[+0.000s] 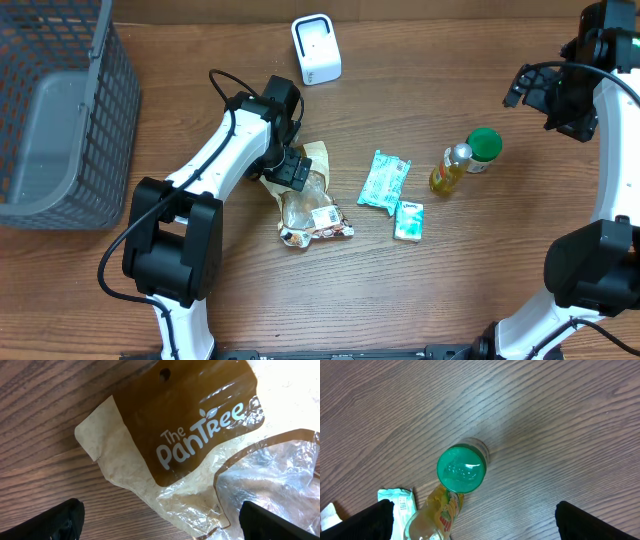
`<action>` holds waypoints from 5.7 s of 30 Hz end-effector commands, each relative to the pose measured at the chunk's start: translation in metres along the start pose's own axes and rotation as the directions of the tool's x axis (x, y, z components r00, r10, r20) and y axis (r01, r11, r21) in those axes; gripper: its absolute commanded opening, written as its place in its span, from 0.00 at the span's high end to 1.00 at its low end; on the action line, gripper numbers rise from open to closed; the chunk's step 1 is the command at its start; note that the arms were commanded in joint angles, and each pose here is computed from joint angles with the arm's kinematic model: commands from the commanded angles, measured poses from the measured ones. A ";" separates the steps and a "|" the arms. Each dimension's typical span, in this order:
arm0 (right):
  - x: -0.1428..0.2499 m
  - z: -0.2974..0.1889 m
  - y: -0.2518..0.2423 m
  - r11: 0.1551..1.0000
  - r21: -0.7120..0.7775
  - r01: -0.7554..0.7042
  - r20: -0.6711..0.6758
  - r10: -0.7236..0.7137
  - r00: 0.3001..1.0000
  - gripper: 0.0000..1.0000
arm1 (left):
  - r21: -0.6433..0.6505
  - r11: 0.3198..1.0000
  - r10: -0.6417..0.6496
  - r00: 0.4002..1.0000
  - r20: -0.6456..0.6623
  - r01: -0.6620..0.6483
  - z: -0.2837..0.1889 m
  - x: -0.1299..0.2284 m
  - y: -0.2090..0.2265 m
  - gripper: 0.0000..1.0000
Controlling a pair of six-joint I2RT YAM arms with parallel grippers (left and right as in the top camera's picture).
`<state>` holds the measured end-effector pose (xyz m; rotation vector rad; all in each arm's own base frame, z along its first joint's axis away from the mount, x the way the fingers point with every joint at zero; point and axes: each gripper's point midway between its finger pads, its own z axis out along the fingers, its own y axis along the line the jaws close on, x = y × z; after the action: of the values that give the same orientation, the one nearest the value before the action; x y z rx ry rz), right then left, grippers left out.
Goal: Scan the item barcode
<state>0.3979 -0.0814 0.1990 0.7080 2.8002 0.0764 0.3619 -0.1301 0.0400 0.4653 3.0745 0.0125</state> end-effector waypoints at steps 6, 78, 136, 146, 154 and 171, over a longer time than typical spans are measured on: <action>-0.001 -0.006 0.000 1.000 0.000 -0.005 0.021 0.005 1.000 0.00 | 0.014 0.999 -0.037 0.999 -0.017 0.037 0.006 0.001 -0.001 0.00; -0.001 -0.006 0.000 1.000 -0.001 -0.004 0.020 0.004 1.000 0.00 | 0.277 0.905 -0.408 0.847 0.340 0.324 -0.112 -0.011 -0.007 0.96; -0.011 -0.008 0.023 0.992 -0.123 0.006 0.052 0.000 0.999 0.00 | 0.224 0.742 -0.670 0.705 0.232 0.632 -0.100 0.013 0.013 0.96; 0.024 -0.039 0.102 0.815 -0.579 -0.020 -0.119 -0.059 0.991 0.00 | 0.226 0.742 -0.670 0.704 0.234 0.631 -0.100 0.012 0.013 0.96; 0.061 -0.044 0.143 0.783 -0.618 0.070 -0.151 -0.206 0.967 0.00 | 0.229 0.742 -0.670 0.704 0.237 0.630 -0.100 0.011 0.013 0.96; 0.125 -0.057 0.246 0.618 -0.698 0.363 0.008 -0.500 0.866 0.00 | 0.226 0.747 -0.665 0.708 0.236 0.626 -0.100 0.012 0.013 0.96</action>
<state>0.3967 0.1909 0.2471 -0.1565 2.7021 1.0650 0.3484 -0.1190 0.1341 -0.5704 2.7788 -0.2615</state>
